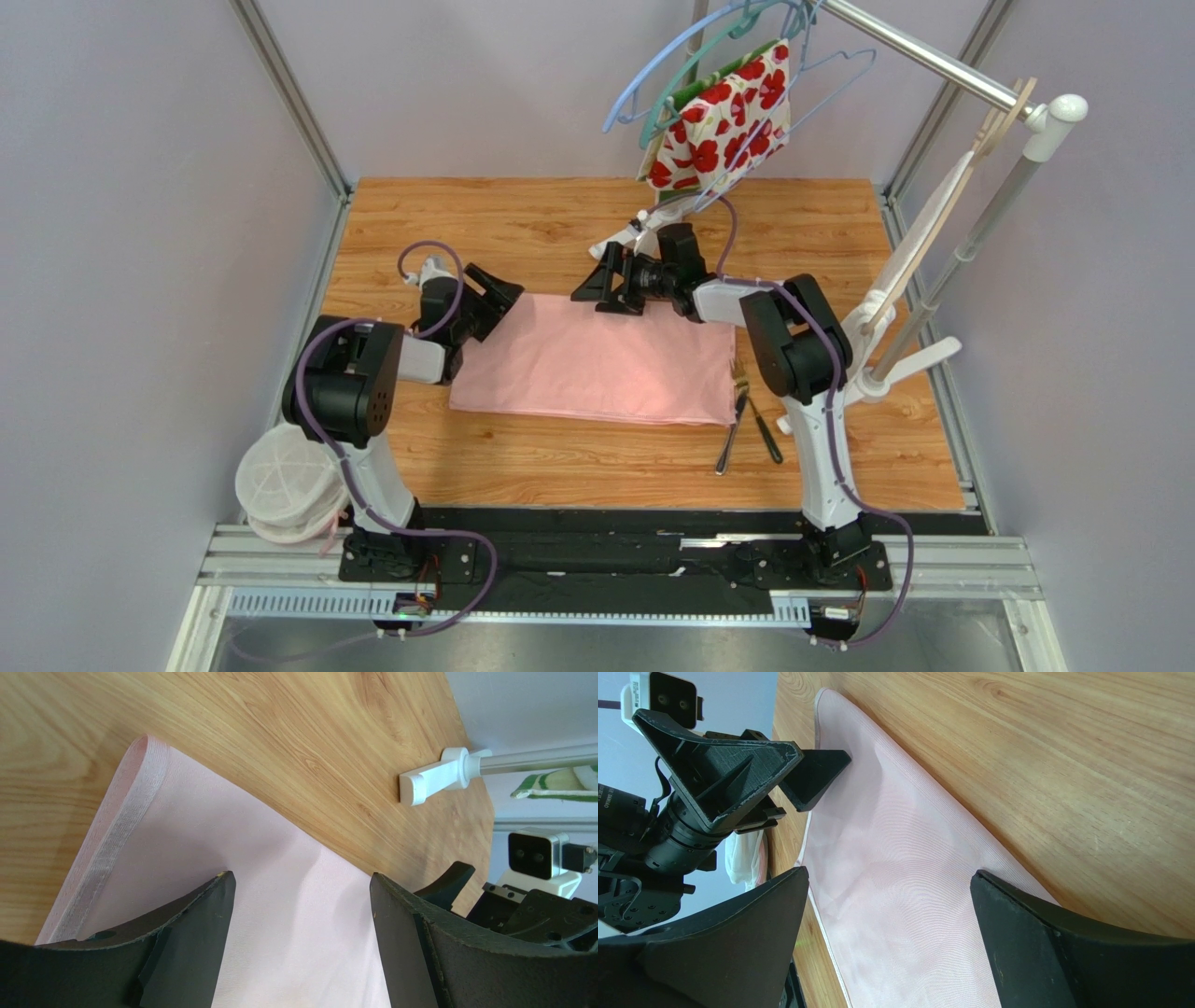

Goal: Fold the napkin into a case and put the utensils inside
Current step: Smooth out the rectangle-folded napkin at the center of the board.

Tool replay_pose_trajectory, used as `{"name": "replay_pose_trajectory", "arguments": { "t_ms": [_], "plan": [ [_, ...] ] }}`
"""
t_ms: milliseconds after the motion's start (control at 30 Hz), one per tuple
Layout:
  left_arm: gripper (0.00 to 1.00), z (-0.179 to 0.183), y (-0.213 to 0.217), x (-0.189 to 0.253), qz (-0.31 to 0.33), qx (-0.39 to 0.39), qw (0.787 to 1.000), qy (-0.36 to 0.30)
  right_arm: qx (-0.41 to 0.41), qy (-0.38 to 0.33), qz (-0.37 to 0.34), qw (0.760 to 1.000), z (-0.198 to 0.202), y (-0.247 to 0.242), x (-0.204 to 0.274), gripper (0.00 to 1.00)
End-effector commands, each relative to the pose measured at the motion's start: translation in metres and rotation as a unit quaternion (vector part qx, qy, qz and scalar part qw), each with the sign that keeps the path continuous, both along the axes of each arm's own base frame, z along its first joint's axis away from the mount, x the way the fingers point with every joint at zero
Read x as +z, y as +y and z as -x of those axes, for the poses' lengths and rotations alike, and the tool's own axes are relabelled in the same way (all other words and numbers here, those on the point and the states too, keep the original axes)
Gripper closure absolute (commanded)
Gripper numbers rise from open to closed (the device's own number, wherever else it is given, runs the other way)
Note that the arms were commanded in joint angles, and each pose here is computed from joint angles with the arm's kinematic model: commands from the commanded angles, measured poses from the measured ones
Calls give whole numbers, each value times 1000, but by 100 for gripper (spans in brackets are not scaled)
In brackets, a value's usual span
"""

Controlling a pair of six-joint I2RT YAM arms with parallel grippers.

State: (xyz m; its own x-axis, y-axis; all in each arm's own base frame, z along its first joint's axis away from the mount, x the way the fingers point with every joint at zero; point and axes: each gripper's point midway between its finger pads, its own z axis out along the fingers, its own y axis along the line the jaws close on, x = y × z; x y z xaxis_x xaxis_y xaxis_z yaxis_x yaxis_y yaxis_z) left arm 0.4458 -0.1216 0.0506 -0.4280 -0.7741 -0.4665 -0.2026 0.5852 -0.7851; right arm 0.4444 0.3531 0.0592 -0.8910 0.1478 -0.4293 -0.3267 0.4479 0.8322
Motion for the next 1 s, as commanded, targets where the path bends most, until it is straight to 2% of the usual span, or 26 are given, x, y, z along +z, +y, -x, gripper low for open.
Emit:
{"name": "replay_pose_trajectory", "arguments": {
  "t_ms": [0,167,267,367,500,733,867,967],
  "plan": [
    [21,-8,-12,41,-57,-59,993,-80,12,14,25,1000,11,3,-11,4],
    [20,-8,-34,92,-110,-101,974,-172,26,23,13,999,17,24,-12,5],
    [18,-16,-42,100,-100,-102,971,-193,25,28,2,999,16,30,-10,5],
    [18,-20,-51,91,-64,-92,974,-199,24,29,-2,999,15,33,-9,5],
    [18,-20,-55,63,-40,-54,983,-169,29,26,-1,999,18,36,-6,5],
    [19,-16,-62,36,-23,-40,993,-109,27,28,3,999,19,34,-7,5],
    [19,-18,-43,16,-43,5,997,-62,27,26,5,999,21,33,-7,5],
    [20,-20,-45,9,-41,2,998,-52,26,29,7,999,23,31,-12,5]
  ]
}}
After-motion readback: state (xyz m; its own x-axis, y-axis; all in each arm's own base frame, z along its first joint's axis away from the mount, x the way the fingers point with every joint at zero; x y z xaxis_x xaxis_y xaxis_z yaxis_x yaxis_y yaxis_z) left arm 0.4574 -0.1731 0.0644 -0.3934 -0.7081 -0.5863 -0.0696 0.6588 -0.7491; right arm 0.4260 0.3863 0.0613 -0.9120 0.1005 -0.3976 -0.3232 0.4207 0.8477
